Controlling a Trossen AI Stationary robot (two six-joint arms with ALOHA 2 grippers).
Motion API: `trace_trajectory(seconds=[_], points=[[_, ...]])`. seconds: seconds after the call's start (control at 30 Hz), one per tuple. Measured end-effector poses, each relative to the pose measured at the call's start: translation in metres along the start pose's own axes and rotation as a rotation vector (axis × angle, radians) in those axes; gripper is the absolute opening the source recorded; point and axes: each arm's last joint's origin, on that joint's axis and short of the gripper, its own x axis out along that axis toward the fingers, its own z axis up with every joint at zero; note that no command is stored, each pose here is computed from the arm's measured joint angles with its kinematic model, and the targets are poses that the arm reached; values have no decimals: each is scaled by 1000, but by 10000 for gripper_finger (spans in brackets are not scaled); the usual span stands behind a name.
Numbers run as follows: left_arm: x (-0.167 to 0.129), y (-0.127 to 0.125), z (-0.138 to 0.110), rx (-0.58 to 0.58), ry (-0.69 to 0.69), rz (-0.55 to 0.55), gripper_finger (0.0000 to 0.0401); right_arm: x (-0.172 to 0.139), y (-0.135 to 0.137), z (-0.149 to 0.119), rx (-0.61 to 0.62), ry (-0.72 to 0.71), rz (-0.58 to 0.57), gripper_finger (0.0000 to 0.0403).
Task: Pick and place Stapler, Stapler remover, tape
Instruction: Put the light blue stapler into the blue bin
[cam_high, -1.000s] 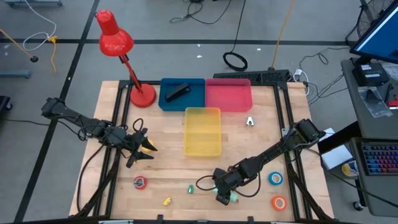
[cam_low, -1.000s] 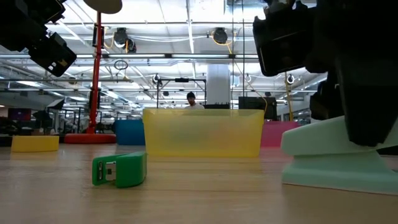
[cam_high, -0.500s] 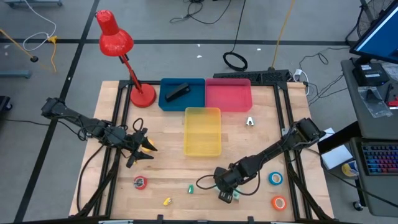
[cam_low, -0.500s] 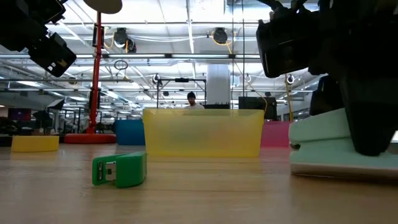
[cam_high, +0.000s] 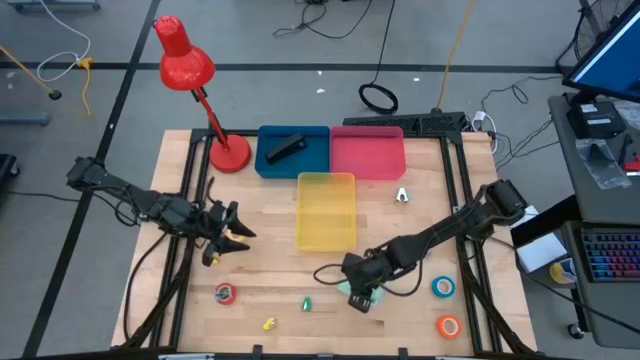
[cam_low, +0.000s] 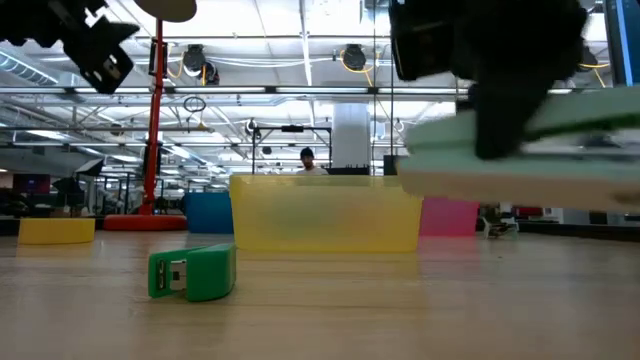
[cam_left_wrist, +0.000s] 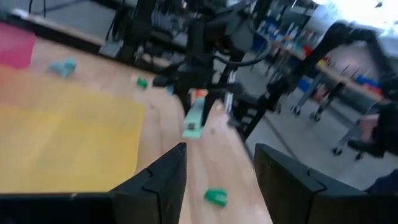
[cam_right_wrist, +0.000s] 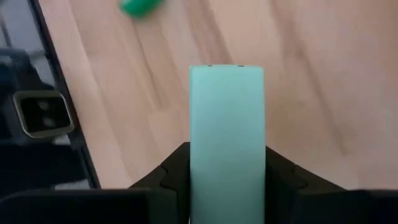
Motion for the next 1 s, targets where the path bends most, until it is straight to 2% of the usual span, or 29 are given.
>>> trace_trajectory(seconds=[0.3,0.5,0.67,0.77,1.0], points=[[-1,-5,13,-17,-141,-45,186,-41,2,31,-14,-218,-5,113],[0,-2,16,-81,-208,64,186,-64,2,65,-102,-359,-40,113],[7,-1,16,-79,-238,120,186,-79,-14,90,-175,-413,-121,113],[13,-2,18,-55,-284,155,186,-87,-24,104,-244,-442,-154,113],[40,-3,38,16,-282,343,186,-101,-46,127,-433,-465,-249,113]])
